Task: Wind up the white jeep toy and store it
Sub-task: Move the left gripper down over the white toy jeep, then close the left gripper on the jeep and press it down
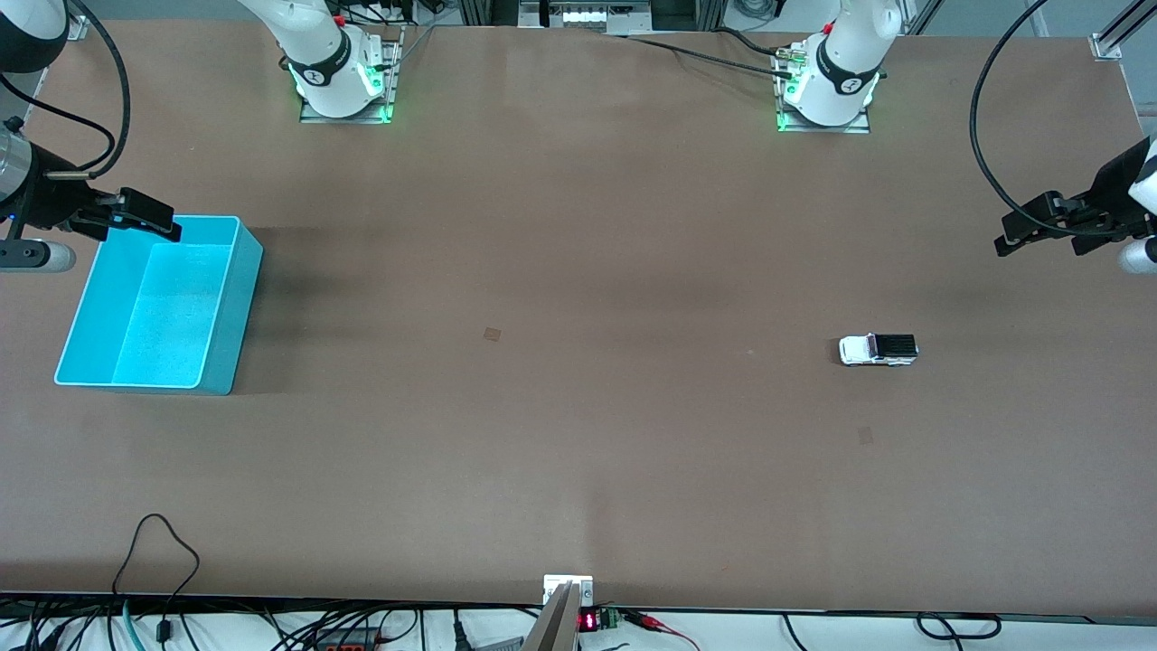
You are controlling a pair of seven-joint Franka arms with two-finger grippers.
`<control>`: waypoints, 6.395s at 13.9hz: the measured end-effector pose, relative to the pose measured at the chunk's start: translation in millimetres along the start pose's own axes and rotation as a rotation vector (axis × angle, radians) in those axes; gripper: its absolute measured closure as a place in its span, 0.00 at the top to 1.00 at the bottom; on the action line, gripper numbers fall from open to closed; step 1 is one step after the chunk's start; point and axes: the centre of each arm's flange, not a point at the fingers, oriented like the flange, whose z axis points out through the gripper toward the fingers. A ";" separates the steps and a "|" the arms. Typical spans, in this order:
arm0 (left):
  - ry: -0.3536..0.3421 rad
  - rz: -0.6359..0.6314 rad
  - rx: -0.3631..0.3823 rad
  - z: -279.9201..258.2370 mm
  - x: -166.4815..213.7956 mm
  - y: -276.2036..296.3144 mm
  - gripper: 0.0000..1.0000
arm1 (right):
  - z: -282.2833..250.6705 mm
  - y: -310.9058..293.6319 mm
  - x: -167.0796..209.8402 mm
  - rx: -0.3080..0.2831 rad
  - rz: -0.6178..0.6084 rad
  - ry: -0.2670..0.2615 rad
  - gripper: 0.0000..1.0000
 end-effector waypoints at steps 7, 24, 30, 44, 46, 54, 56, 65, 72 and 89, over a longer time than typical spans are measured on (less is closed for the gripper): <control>-0.007 0.001 0.000 -0.1 -2.4 0.5 1.00 | 0.0 0.0 0.0 0.000 0.000 0.000 1.00; -0.182 0.297 -0.015 253.0 14.5 0.9 1.00 | 42.4 6.6 2.2 0.001 0.012 -0.184 1.00; -0.187 0.862 0.040 269.7 10.7 -6.8 1.00 | 45.0 6.8 1.0 0.001 0.011 -0.203 1.00; -0.108 1.596 0.030 348.2 27.6 -7.2 1.00 | 51.4 10.8 -0.3 0.003 0.018 -0.239 1.00; -0.107 1.597 0.028 356.4 26.4 -11.6 1.00 | 52.3 11.6 0.2 0.003 0.020 -0.241 1.00; -0.105 1.580 0.016 397.5 0.6 -28.6 1.00 | 53.0 18.3 0.4 0.006 0.030 -0.242 1.00; -0.096 1.581 0.023 397.9 0.5 -28.5 1.00 | 53.1 17.8 0.4 0.006 0.029 -0.243 1.00; -0.071 1.573 0.040 412.2 -9.3 -35.6 1.00 | 53.1 17.0 0.4 0.006 0.028 -0.243 1.00; -0.066 1.570 0.043 414.0 -9.1 -38.5 0.88 | 53.1 16.6 0.4 0.007 0.027 -0.243 1.00; -0.060 1.637 0.050 417.2 -8.1 -38.1 0.52 | 53.5 15.5 -0.1 0.008 0.026 -0.248 1.00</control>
